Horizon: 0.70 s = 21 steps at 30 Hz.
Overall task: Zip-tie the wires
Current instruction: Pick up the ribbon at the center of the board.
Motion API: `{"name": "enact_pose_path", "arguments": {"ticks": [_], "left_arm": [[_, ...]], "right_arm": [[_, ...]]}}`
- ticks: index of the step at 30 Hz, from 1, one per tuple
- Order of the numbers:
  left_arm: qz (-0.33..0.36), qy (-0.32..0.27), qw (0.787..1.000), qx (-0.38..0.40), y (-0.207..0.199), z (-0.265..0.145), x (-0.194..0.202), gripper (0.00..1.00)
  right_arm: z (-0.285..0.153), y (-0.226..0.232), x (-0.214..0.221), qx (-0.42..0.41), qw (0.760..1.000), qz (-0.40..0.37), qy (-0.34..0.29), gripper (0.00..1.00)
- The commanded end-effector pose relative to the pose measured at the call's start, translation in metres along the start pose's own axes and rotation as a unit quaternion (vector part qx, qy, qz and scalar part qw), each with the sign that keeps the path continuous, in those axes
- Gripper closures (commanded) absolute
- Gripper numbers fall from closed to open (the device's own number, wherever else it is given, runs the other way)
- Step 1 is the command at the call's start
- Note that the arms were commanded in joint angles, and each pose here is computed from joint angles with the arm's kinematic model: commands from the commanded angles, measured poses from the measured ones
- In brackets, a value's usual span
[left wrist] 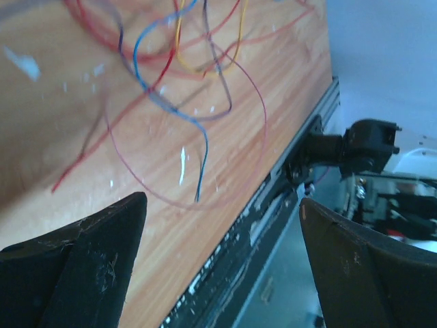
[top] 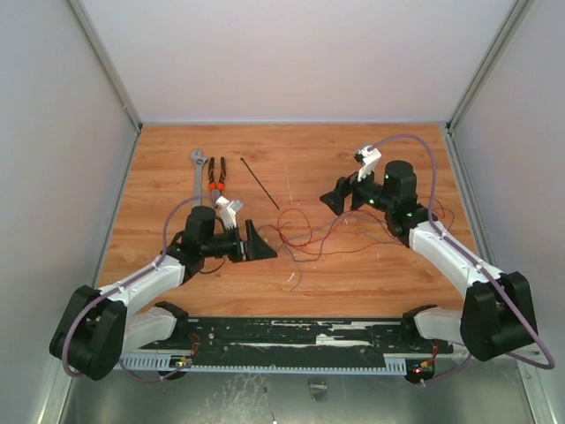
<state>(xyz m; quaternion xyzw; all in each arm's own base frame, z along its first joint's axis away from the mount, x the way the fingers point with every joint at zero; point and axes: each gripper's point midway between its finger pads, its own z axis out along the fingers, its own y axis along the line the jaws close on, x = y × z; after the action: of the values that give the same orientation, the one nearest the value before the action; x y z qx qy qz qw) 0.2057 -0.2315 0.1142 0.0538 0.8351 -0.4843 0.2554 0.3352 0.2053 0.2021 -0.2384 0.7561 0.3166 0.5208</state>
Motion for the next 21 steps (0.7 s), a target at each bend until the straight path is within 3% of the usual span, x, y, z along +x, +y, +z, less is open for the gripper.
{"name": "enact_pose_path", "arguments": {"ticks": [1,6,9,13,17,21], "left_arm": [[-0.044,0.026,0.998,0.046,-0.007,-0.003,0.021,0.02],[-0.042,0.015,0.998,0.040,-0.007,-0.001,0.012,0.02],[-0.018,-0.014,1.000,0.012,-0.005,-0.007,-0.009,0.02],[0.039,-0.090,0.993,-0.069,-0.001,-0.030,-0.058,0.02],[0.066,-0.196,0.970,-0.132,-0.006,-0.067,-0.107,0.02],[0.091,-0.283,0.944,-0.145,-0.027,-0.098,-0.139,0.02]], "right_arm": [[0.013,0.023,-0.008,-0.049,0.998,-0.039,0.000,0.10],[0.028,0.033,0.011,-0.052,0.996,-0.058,0.036,0.10],[0.031,0.028,0.004,-0.031,0.998,-0.053,0.025,0.09],[0.040,0.022,-0.018,-0.006,0.999,-0.038,0.002,0.10],[0.065,0.011,-0.019,0.044,0.998,-0.033,0.027,0.14],[0.097,0.003,-0.012,0.079,0.995,-0.027,0.052,0.15]]}}
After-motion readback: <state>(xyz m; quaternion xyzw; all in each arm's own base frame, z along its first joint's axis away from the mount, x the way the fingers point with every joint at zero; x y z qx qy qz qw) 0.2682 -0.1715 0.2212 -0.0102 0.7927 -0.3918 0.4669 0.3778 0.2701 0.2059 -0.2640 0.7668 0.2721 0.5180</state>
